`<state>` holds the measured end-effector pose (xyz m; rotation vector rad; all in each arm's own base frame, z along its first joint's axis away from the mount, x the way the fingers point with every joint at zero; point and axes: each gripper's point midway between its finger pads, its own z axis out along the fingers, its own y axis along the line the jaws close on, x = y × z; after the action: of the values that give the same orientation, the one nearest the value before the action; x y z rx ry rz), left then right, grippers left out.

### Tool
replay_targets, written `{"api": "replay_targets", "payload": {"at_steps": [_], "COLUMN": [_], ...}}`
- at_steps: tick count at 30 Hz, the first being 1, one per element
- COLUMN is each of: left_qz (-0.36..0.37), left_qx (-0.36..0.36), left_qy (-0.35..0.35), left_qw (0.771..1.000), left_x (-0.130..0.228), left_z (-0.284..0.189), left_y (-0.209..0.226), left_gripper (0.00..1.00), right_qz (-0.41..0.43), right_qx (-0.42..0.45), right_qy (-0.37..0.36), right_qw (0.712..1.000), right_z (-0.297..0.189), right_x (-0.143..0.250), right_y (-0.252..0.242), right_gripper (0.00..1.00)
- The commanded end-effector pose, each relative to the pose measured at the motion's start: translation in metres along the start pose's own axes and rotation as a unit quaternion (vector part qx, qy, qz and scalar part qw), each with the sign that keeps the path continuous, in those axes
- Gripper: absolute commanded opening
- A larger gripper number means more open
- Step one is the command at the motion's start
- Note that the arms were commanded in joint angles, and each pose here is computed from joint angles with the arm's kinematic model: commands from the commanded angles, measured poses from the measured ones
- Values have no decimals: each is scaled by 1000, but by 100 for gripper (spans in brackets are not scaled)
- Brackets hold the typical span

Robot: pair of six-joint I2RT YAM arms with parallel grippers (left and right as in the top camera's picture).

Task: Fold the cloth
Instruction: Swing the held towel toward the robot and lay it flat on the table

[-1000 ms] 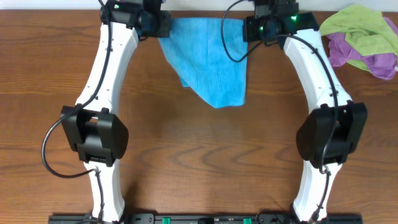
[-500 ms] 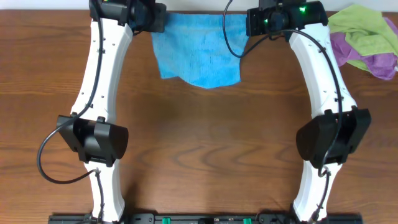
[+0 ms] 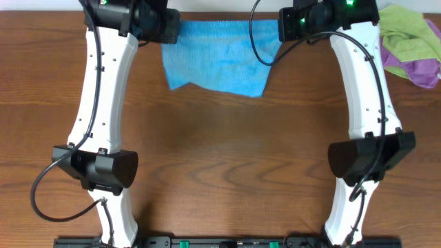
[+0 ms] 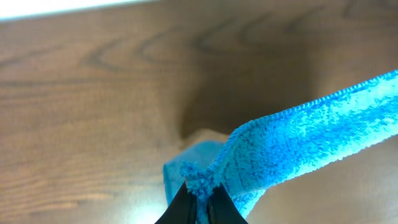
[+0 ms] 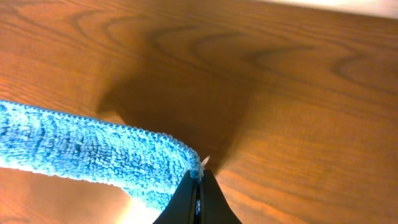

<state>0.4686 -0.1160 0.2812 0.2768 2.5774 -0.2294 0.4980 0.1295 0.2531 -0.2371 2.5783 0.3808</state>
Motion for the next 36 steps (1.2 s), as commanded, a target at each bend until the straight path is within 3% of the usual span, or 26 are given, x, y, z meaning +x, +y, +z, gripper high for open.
{"api": "replay_targets", "payload": {"at_steps": [1,5,11,21,26,29,36], "left_qz": [8,16,0,0,1,0,2], "left_qx": [-6,-21,-24,-35,-28,-1,-14], "left_qy": [-1,-20,-31,-53,-77,-51,-24], "left_qw": [1000,999,999,998,997,999,1000], "left_x": [4,7,26,91,115,133,169], "left_z": [-17,-49,-92,-99,-104,-99,-95], "left_y": [-5,-13,-13,-9,-10,-18,-27], "left_gripper": [6,6,7,6,6,6,6], "right_qz": [-5,-22,-35,-40,-34,-26,-16], "right_qx": [19,100,108,138,153,164,161], "right_qy": [0,-2,-26,-58,-57,-50,-44], "right_qw": [1000,995,993,988,986,985,986], "right_z": [-9,-33,-69,-133,-145,-142,-147], "right_x": [1,9,11,35,76,110,163], "right_y": [7,7,20,16,9,10,12], "right_gripper": [2,1,2,2,1,2,2]}}
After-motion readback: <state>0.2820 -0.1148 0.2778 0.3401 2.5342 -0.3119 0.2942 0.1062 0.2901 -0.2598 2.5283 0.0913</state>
